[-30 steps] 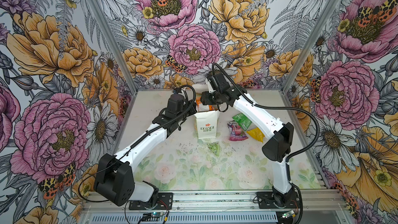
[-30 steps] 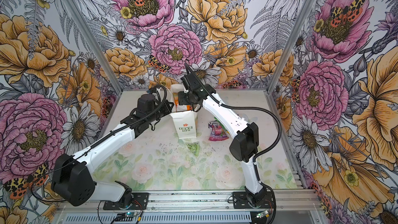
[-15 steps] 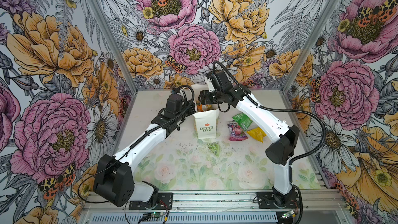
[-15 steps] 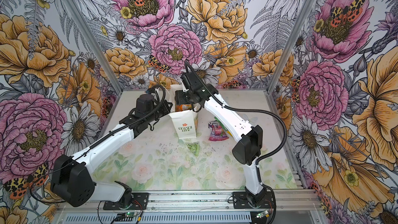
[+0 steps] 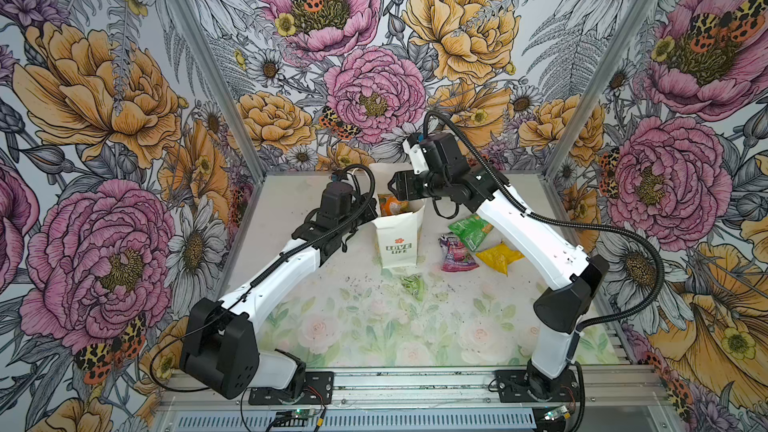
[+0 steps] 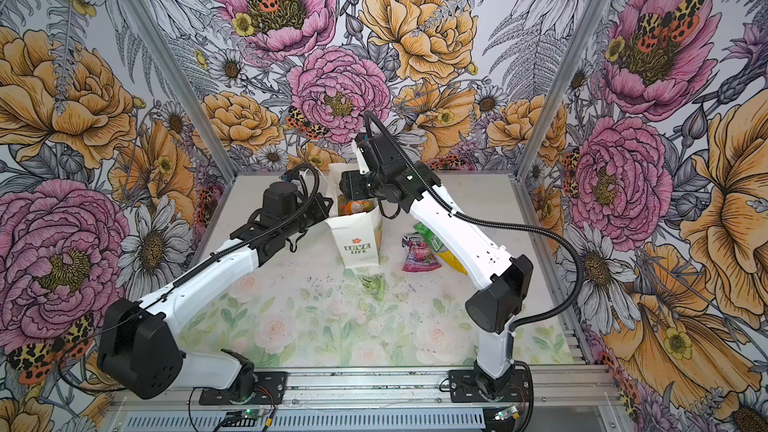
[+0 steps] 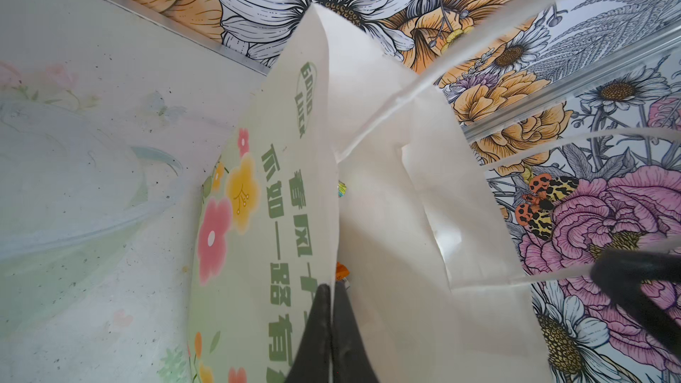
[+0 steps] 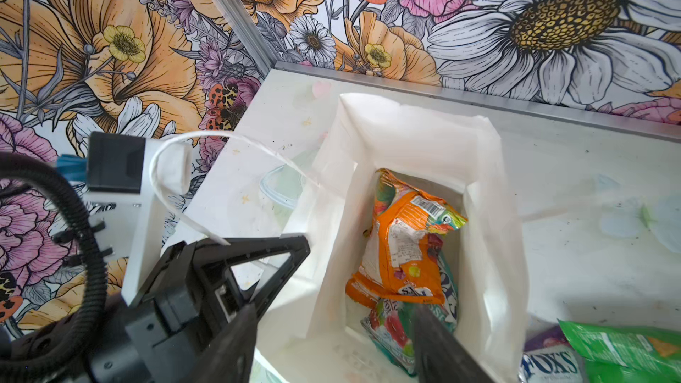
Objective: Place the snacks into the paper bag
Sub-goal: 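Open the right gripper to release the orange packet inside, then withdraw the right gripper from the bag toward the purple FOX'S bag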
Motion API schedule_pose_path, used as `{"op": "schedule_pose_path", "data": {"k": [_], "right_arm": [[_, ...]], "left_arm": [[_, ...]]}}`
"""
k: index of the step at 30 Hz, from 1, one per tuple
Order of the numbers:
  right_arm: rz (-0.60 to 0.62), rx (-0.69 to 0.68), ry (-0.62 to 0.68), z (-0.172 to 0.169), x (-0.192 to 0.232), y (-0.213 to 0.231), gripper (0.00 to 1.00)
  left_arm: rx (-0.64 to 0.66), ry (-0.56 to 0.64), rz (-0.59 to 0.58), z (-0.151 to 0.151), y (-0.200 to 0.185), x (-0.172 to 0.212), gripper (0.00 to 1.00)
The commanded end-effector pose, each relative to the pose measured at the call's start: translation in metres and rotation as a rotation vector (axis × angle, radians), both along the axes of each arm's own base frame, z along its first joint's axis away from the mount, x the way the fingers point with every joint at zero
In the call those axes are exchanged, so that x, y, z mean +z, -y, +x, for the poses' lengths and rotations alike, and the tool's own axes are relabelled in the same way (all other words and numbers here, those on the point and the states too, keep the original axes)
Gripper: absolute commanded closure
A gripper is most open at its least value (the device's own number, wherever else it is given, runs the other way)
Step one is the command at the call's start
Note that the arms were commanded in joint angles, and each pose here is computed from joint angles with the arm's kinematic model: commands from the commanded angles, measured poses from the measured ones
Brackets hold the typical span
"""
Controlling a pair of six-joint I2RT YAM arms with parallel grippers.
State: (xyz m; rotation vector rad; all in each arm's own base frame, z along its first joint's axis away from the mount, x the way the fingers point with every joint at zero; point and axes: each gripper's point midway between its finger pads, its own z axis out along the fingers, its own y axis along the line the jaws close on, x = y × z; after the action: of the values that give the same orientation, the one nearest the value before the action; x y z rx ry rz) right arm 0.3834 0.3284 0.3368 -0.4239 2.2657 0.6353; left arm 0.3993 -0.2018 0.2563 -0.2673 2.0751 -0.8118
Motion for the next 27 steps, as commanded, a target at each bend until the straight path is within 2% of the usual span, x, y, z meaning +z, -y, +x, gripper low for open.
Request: {"op": "schedule_pose_path", "data": {"k": [1, 12, 21, 27], "right_arm": [[0.013, 0.022, 0.058, -0.017, 0.024, 0.011, 0.3], [-0.006, 0.018, 0.044, -0.064, 0.018, 0.051, 0.24], [-0.086, -0.031, -0.017, -0.103, -0.032, 0.096, 0.19], [-0.128, -0.089, -0.106, -0.118, -0.077, 0.121, 0.15]], "left_arm": [[0.0, 0.023, -0.003, -0.003, -0.005, 0.008, 1.0], [-0.003, 0.026, -0.006, -0.003, -0.004, 0.009, 1.0], [0.0, 0.035, -0.009, -0.005, -0.006, 0.012, 1.0], [0.004, 0.032, -0.007, -0.006, -0.008, 0.012, 1.0]]}}
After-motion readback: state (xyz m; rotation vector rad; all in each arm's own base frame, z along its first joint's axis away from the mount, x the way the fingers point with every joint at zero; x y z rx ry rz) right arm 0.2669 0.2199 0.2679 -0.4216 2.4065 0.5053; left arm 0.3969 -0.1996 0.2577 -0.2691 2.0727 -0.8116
